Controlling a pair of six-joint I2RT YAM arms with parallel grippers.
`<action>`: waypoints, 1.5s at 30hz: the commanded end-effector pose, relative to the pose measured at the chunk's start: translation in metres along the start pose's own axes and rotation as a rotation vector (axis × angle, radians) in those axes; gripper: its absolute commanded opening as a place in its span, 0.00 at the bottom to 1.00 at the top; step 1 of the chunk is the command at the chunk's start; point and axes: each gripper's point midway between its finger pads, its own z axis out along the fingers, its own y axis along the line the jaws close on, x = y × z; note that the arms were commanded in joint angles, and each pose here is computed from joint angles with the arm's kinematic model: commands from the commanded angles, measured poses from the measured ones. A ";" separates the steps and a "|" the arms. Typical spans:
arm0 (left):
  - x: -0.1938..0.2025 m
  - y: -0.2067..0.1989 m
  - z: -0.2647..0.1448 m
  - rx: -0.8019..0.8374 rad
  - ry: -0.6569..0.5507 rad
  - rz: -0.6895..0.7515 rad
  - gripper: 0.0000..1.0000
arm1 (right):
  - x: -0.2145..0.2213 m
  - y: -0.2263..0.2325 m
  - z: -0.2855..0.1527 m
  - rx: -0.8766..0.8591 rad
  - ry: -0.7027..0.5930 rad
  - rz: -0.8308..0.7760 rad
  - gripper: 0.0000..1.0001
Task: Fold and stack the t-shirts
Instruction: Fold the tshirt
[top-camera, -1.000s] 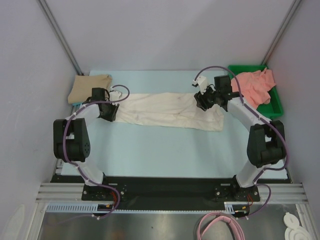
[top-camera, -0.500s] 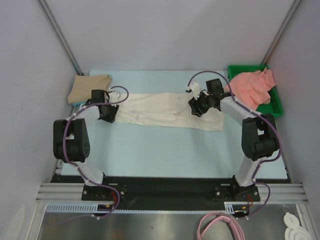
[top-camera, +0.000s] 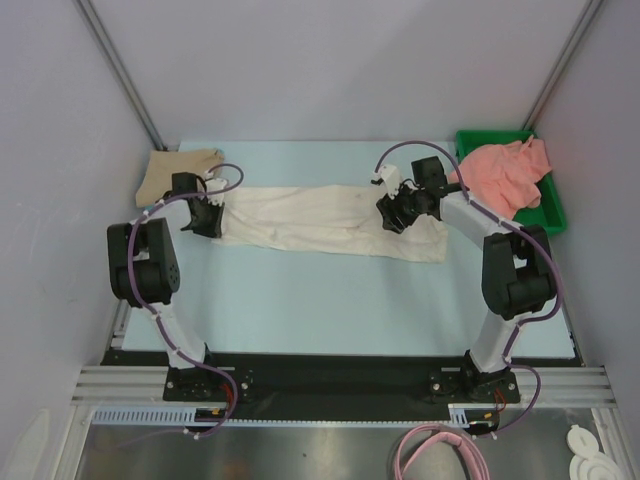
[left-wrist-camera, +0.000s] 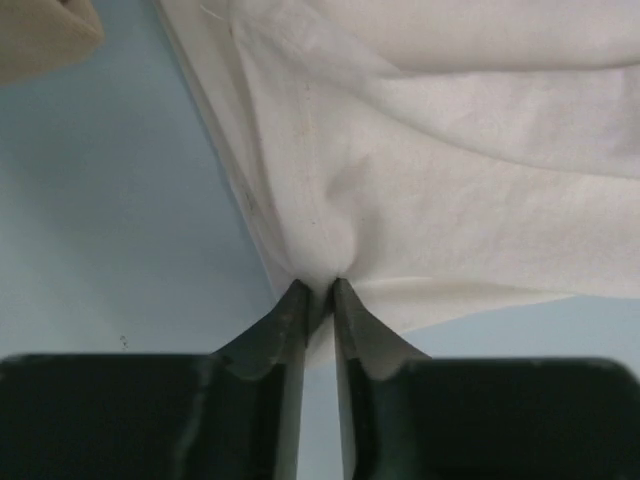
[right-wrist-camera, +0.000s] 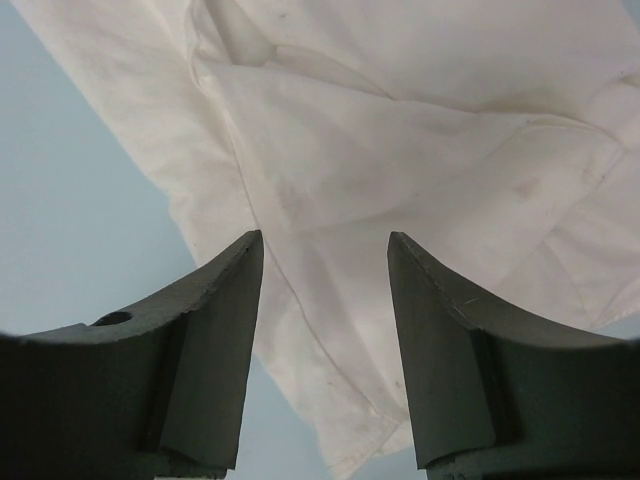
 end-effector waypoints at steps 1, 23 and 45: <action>-0.005 -0.009 -0.001 0.092 -0.012 -0.030 0.17 | -0.013 -0.002 -0.002 -0.006 -0.025 -0.025 0.57; 0.017 -0.024 -0.052 0.031 -0.068 -0.022 0.41 | -0.001 0.011 0.024 -0.044 0.046 -0.064 0.59; 0.035 -0.034 -0.017 0.104 0.026 -0.031 0.34 | 0.020 -0.004 0.038 0.064 0.155 -0.110 0.22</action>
